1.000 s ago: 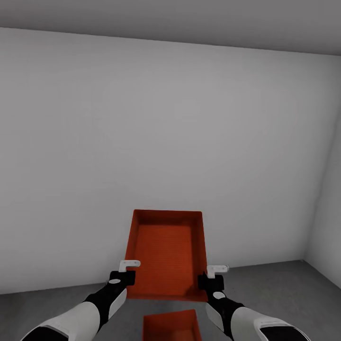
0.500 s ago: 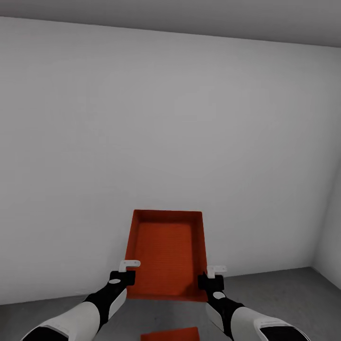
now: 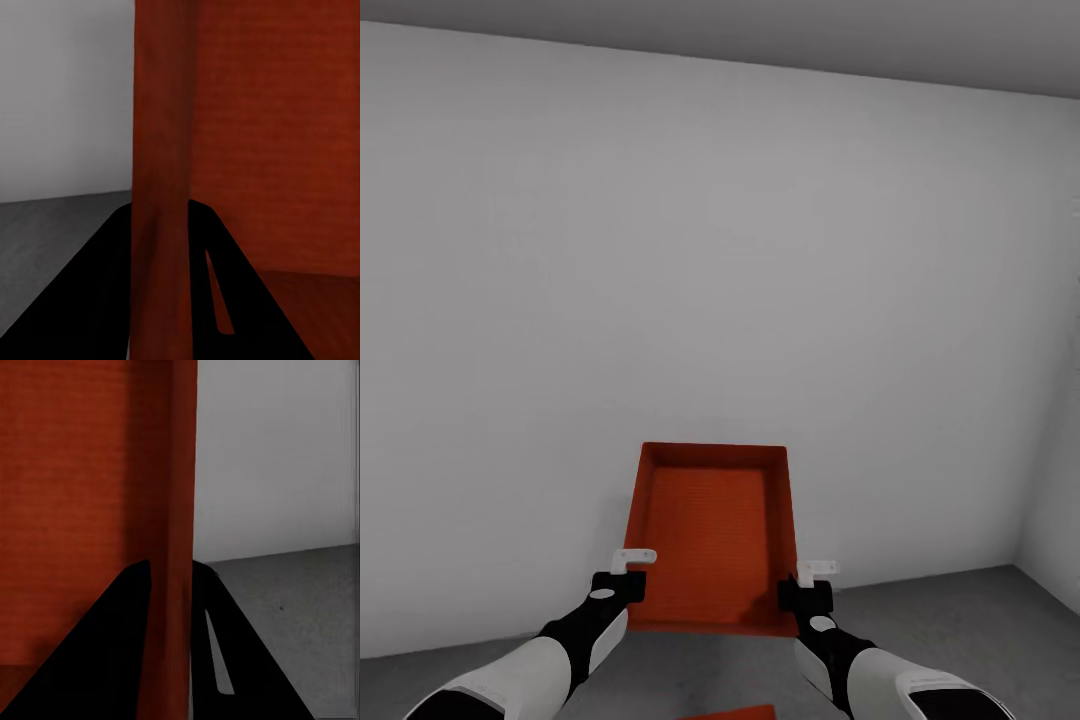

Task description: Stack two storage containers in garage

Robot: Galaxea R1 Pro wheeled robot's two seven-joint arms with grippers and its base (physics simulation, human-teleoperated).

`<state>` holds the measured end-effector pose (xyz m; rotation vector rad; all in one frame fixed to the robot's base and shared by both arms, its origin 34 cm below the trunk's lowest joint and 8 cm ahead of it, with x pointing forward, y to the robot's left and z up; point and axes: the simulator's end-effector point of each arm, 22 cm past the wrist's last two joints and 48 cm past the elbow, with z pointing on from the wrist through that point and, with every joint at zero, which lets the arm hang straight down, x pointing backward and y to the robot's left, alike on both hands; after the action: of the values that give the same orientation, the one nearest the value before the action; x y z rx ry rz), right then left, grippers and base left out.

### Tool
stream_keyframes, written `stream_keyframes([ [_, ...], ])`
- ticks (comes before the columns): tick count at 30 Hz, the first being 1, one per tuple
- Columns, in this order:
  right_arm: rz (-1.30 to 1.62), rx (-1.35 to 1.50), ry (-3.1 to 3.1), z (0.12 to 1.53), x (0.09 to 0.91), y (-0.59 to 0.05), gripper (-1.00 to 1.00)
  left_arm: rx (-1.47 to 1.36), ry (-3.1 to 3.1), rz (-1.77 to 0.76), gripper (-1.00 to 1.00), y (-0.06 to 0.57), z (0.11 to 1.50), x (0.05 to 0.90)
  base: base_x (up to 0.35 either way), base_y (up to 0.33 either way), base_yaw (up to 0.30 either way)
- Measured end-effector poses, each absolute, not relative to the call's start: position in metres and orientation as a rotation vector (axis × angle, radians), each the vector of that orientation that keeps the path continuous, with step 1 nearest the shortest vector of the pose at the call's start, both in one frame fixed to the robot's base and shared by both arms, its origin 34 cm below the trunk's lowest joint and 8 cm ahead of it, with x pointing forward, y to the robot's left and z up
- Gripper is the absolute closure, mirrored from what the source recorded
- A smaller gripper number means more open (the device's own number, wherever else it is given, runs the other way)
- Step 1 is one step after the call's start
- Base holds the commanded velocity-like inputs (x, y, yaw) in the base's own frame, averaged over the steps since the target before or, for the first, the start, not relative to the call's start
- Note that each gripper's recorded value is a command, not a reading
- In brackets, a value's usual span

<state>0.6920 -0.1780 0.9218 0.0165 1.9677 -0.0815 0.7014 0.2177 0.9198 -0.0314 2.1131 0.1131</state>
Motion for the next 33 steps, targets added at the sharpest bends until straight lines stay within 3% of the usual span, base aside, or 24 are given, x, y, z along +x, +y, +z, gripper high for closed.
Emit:
stream_keyframes([
  [8,-0.081,0.016,1.968,0.9218,0.692,-0.1779,1.0,-0.032,2.113,0.113,1.0,0.2178,0.9198,0.7014,0.0,0.0,-0.151],
  [33,-0.083,0.013,1.973,0.9211,0.6914,-0.1778,1.0,-0.034,2.117,0.112,1.0,0.2178,0.9184,0.7002,0.03,-0.022,-0.003],
])
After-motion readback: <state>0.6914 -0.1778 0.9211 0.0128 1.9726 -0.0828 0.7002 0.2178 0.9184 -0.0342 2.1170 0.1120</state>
